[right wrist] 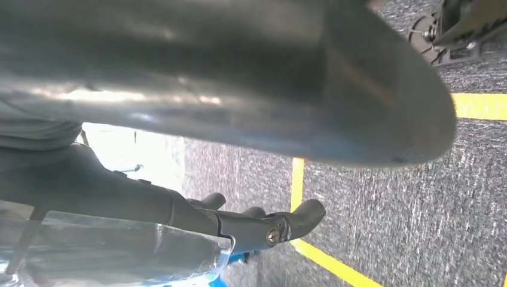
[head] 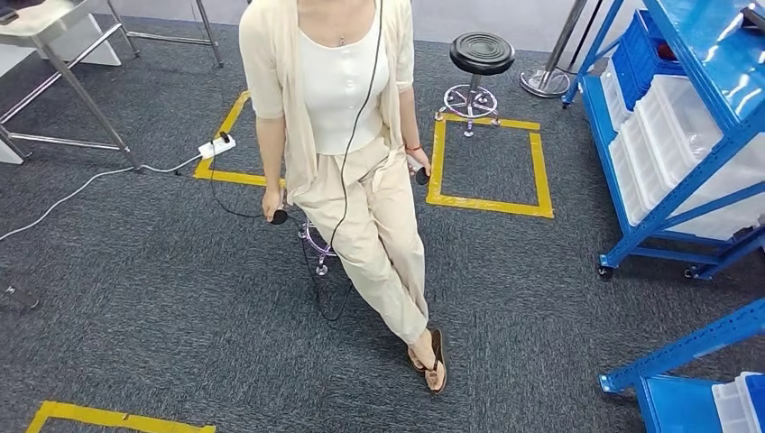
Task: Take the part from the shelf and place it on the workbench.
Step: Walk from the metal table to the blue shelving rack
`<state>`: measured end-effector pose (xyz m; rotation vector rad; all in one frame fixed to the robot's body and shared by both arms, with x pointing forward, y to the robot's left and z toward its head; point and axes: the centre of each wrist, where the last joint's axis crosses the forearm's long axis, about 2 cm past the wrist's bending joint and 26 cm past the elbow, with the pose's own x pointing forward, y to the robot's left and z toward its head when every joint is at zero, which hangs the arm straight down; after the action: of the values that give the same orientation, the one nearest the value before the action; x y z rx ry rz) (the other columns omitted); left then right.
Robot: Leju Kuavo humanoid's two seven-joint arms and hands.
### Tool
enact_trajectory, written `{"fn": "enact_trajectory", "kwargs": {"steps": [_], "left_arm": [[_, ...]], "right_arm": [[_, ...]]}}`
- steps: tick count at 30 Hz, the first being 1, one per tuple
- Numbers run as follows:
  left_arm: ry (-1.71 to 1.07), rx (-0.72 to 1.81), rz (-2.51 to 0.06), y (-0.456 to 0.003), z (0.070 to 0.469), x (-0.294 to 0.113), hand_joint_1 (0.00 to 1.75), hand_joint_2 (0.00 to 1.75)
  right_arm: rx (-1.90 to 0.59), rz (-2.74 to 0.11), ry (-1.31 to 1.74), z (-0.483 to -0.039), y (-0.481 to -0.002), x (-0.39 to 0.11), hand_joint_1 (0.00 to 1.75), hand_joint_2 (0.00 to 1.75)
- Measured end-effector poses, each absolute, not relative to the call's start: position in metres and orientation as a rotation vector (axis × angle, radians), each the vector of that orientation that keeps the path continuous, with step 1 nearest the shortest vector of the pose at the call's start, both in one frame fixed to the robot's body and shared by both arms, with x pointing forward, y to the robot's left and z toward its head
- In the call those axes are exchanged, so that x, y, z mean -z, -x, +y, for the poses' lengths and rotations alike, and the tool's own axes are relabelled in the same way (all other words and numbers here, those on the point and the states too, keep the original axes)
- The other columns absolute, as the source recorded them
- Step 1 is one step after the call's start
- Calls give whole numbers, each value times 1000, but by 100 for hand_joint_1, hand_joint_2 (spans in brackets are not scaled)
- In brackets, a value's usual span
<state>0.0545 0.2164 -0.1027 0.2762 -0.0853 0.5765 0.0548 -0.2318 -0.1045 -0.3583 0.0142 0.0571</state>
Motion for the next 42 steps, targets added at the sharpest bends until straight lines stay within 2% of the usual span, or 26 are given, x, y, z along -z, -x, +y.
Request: {"fn": "enact_trajectory", "kwargs": {"steps": [42], "left_arm": [[-237,-540,-139,-54,217,103,0,0]], "right_arm": [[-27,-17,331,-233,-53,105,0,0]]}}
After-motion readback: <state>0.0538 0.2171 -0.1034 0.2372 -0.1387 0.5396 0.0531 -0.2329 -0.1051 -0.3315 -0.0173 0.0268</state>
